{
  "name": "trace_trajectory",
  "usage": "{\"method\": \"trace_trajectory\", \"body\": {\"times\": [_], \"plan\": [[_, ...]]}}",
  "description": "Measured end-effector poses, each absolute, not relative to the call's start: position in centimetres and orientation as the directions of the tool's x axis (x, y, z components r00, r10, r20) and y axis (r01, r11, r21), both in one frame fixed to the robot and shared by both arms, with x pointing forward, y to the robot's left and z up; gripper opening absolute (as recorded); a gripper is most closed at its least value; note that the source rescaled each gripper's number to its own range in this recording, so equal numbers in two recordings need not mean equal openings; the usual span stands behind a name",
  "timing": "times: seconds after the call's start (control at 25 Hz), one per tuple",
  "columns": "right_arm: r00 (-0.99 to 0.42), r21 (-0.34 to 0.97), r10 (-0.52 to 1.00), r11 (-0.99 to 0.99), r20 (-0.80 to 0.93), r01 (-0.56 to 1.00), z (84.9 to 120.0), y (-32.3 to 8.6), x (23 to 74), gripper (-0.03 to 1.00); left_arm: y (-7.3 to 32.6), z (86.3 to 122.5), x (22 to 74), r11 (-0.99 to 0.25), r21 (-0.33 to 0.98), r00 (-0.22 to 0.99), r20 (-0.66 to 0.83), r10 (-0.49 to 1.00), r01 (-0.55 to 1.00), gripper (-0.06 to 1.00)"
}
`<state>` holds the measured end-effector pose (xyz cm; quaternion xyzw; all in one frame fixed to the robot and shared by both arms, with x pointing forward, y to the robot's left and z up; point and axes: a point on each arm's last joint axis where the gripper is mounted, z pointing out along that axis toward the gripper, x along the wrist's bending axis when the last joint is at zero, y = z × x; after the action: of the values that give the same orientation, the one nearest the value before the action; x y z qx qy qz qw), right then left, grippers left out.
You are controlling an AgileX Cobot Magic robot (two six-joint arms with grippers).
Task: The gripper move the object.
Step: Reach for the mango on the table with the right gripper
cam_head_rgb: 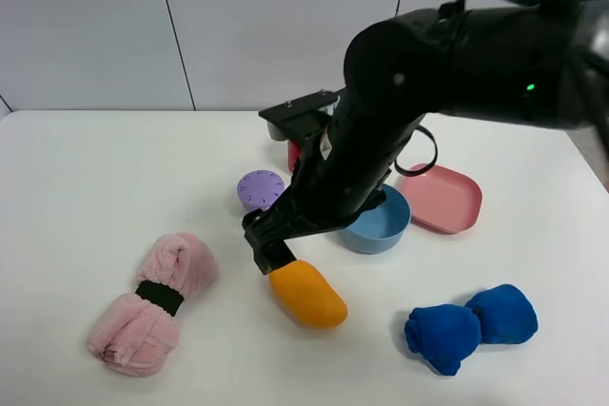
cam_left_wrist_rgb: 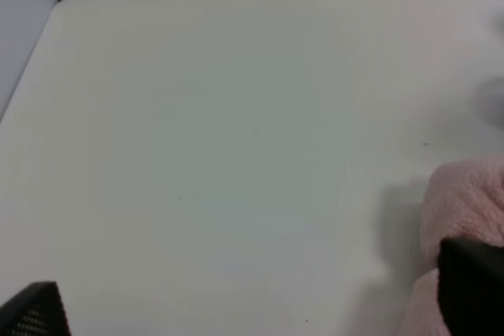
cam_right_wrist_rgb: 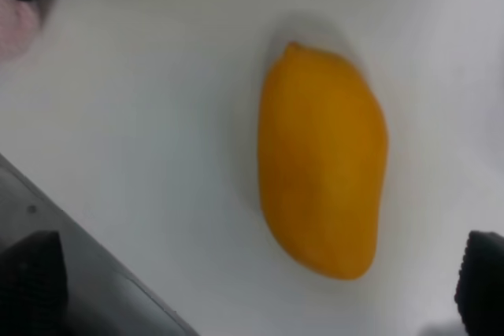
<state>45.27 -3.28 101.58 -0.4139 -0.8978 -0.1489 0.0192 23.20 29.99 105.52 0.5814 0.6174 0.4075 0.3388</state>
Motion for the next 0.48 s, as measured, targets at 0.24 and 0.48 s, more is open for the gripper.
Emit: {"method": "trace_trajectory", "body": {"times": [0.24, 0.48], "plan": [[-0.649, 0.151, 0.748, 0.632, 0.14, 0.76, 97.9, -2.2, 45.7, 1.0, 30.0, 105.5, 23.2, -0.008, 0.897, -0.094, 0.055, 0.994, 0.442, 1.0], [-0.656, 0.065, 0.747, 0.653, 0.11, 0.754, 94.6, -1.7, 46.0, 1.0, 30.0, 105.5, 23.2, -0.008, 0.897, -0.094, 0.055, 0.994, 0.442, 1.0]]}}
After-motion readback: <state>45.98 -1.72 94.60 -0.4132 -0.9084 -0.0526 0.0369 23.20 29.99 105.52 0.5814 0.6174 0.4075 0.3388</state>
